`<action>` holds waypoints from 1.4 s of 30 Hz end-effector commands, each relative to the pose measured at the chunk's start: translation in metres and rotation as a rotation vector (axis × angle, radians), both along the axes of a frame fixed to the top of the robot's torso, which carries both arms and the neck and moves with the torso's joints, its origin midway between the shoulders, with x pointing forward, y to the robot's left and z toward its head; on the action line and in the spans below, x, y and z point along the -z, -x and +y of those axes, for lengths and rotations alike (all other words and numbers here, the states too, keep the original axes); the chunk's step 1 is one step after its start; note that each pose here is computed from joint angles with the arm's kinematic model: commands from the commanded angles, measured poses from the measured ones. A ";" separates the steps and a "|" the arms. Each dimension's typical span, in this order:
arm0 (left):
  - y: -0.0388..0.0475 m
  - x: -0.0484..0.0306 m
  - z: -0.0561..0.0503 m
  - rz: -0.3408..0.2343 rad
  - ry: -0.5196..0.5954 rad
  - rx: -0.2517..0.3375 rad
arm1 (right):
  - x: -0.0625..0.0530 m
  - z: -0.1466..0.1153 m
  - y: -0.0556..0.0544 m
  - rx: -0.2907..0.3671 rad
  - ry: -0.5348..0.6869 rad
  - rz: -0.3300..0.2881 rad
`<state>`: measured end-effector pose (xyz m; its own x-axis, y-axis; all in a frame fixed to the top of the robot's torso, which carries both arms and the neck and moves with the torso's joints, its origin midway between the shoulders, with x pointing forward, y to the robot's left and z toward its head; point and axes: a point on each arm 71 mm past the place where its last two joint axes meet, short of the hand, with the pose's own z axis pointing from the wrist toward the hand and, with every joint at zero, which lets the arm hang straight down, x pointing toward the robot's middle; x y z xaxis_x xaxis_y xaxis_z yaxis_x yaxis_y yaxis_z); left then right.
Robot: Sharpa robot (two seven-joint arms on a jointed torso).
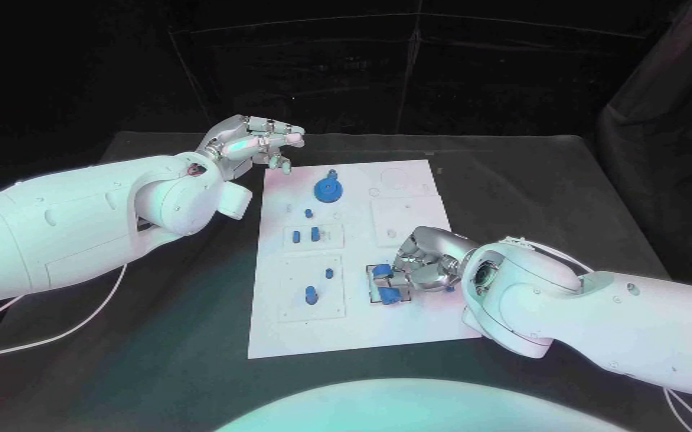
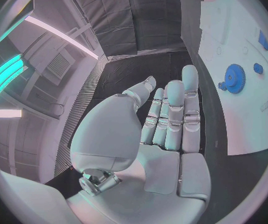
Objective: Assemble the parts on the task board
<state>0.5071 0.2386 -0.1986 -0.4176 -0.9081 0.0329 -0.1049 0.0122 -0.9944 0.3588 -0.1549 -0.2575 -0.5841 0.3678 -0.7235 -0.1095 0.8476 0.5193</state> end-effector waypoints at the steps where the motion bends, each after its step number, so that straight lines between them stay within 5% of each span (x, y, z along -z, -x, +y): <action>1: 0.0001 -0.0011 -0.002 0.000 0.010 0.013 | 0.005 0.001 0.001 0.005 0.026 0.074; 26: -0.0001 -0.0009 -0.002 0.003 0.009 0.014 | -0.006 0.005 -0.004 -0.029 0.031 -0.113; 42: -0.0005 -0.0001 -0.002 0.010 0.007 0.018 | -0.006 0.006 0.003 -0.095 0.040 -0.077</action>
